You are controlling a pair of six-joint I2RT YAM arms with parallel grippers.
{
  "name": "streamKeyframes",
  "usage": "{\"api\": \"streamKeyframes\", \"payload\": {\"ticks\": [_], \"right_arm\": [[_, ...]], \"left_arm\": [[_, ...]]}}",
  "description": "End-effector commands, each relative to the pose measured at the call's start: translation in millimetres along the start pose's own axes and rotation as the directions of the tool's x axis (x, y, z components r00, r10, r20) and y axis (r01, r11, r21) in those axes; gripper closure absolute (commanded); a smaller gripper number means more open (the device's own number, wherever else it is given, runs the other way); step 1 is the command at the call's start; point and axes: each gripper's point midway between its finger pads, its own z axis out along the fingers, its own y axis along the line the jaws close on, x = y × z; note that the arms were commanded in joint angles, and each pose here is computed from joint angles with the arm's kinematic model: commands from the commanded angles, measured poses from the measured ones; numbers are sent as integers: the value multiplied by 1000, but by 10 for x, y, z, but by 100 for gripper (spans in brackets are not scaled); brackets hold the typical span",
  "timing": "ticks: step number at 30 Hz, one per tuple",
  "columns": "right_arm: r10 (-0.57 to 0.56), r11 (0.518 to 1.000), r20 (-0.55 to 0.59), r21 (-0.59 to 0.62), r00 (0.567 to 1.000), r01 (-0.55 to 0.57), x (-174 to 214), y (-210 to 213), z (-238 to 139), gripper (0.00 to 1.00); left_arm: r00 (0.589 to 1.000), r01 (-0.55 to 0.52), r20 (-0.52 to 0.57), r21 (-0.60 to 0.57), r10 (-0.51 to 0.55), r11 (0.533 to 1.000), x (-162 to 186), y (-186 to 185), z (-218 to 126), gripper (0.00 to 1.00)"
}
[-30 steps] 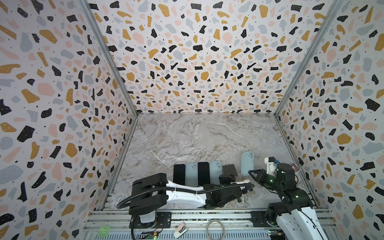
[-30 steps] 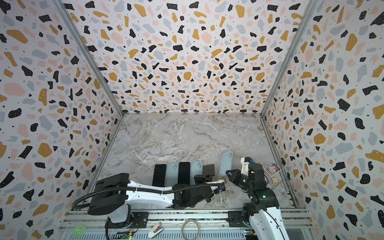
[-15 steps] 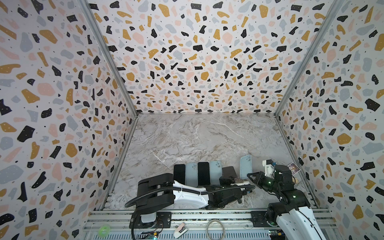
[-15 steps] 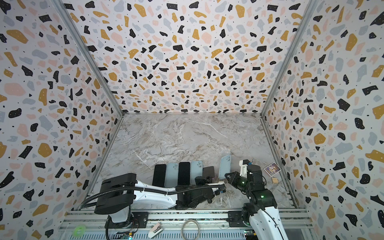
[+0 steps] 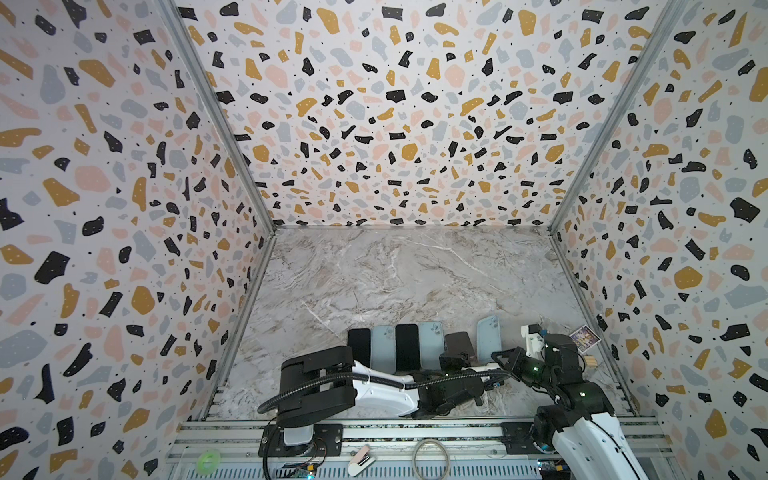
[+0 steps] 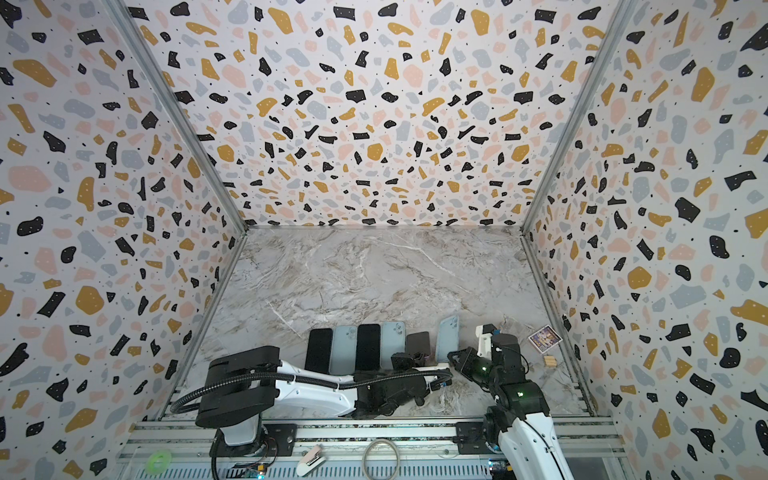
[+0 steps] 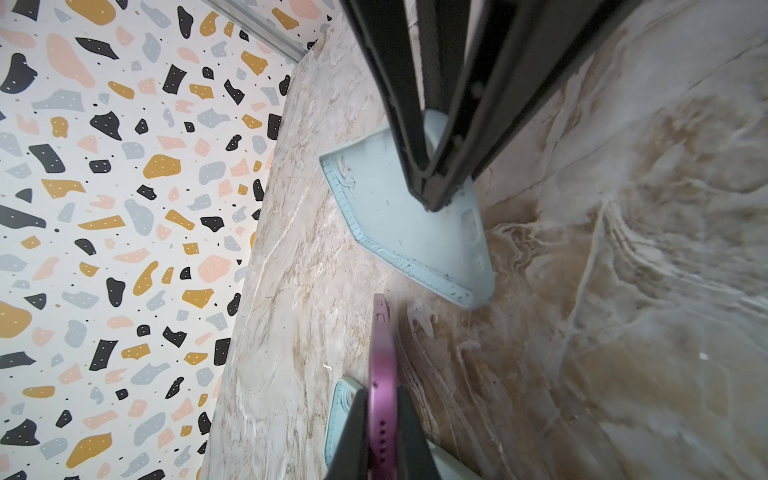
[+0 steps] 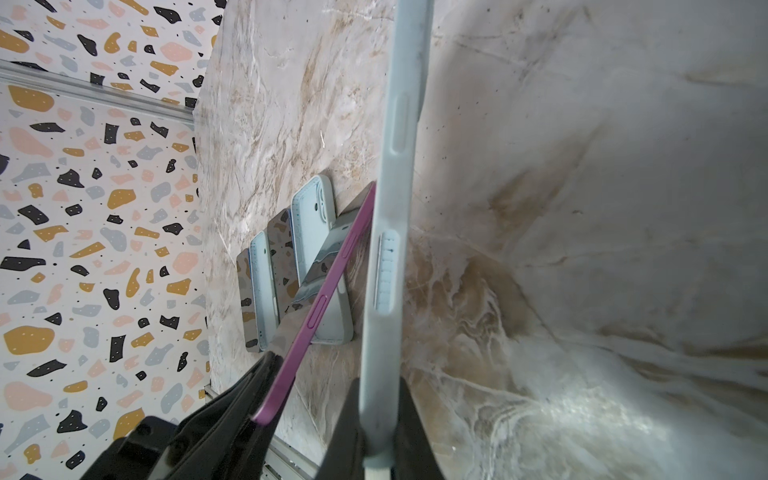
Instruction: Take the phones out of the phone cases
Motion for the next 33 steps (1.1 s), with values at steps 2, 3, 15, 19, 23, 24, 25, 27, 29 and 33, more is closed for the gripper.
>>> {"api": "streamKeyframes", "payload": {"ticks": [2,3,15,19,23,24,25,27,29,33], "right_arm": [[-15,1000,11,-27,1000,15,-31,40,18,100],[-13,999,10,-29,1000,14,-28,37,27,100],[1,1000,-14,-28,1000,-1,10,-52,138,100],[2,1000,-19,-26,1000,-2,13,-70,165,100],[3,1000,-20,-29,1000,-4,10,-75,182,100],[4,999,-22,-31,1000,-4,12,-73,185,100],[3,999,-24,-32,1000,-4,14,-72,188,100],[4,999,-28,-33,1000,-5,21,-75,194,100],[5,999,-28,-34,1000,-6,24,-80,198,100],[4,999,-28,-32,1000,-5,28,-93,207,100]], "left_arm": [[999,28,19,8,-28,1000,1,14,63,96],[999,28,16,13,-29,1000,13,11,76,93],[1000,24,-16,61,-23,998,102,-131,194,83],[999,42,-16,71,-41,997,105,-151,206,81],[998,53,-17,77,-52,996,103,-175,218,76],[999,52,-21,79,-50,996,115,-191,229,75],[998,52,-24,82,-50,995,125,-204,234,73],[998,56,-26,82,-54,995,132,-208,239,71],[998,61,-26,82,-59,995,134,-207,245,69],[998,60,-28,89,-58,994,129,-226,257,68]]}}
